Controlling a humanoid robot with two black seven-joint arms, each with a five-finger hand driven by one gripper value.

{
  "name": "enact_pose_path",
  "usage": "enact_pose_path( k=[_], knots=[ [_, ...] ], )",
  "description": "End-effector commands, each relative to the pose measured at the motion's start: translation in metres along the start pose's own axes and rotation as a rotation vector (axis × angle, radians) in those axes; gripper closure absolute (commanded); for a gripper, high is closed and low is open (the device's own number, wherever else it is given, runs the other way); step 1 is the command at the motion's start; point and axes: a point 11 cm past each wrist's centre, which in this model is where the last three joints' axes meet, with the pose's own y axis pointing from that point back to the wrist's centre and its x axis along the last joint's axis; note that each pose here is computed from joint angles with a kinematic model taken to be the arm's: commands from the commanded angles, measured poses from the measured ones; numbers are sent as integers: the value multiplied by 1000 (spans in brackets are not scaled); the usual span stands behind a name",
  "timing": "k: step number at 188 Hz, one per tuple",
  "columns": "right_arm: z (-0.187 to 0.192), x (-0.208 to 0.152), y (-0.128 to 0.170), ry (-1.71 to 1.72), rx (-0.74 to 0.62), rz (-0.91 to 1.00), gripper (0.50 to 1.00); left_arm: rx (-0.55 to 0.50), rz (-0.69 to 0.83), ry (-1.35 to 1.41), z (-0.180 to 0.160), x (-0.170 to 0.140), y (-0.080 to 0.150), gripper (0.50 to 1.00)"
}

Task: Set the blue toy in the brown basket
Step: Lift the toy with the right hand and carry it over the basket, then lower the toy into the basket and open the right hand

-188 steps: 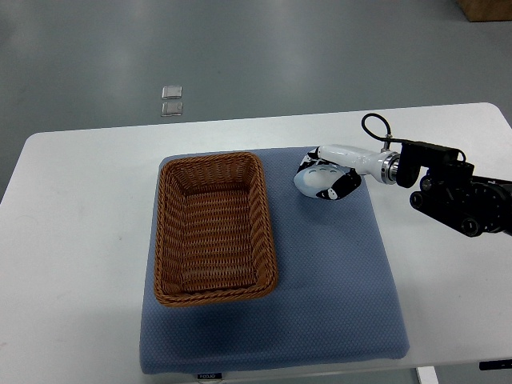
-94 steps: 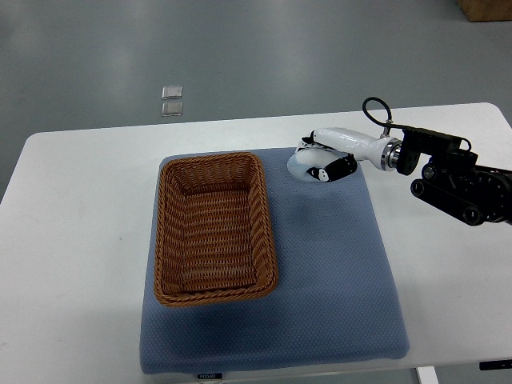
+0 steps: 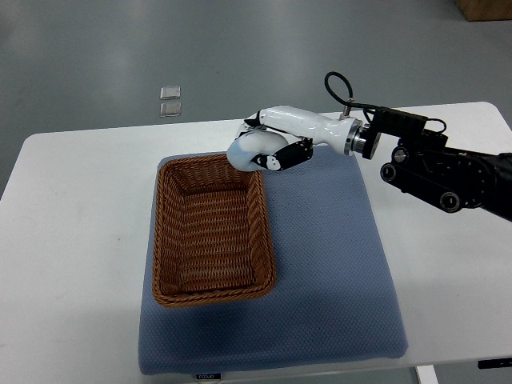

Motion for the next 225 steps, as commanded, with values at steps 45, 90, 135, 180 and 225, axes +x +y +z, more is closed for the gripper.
enact_pose_path(
  k=[45,90,135,180,225],
  knots=[
    [-46,-53,-63,-44,54,-127,1000,-1,0,0,0,0,0,500],
    [-38,-79,-68,-25,-14,-188,1000,1,0,0,-1,0,0,500],
    [-33,-94,-63,-75,-28,-192,593,1,0,0,-1,0,0,500],
    [-26,-85,-57,-112,-42,-149,591,1,0,0,-1,0,0,500],
    [7,-47,-27,-351,-115,35,589,-1,0,0,0,0,0,500]
  ],
)
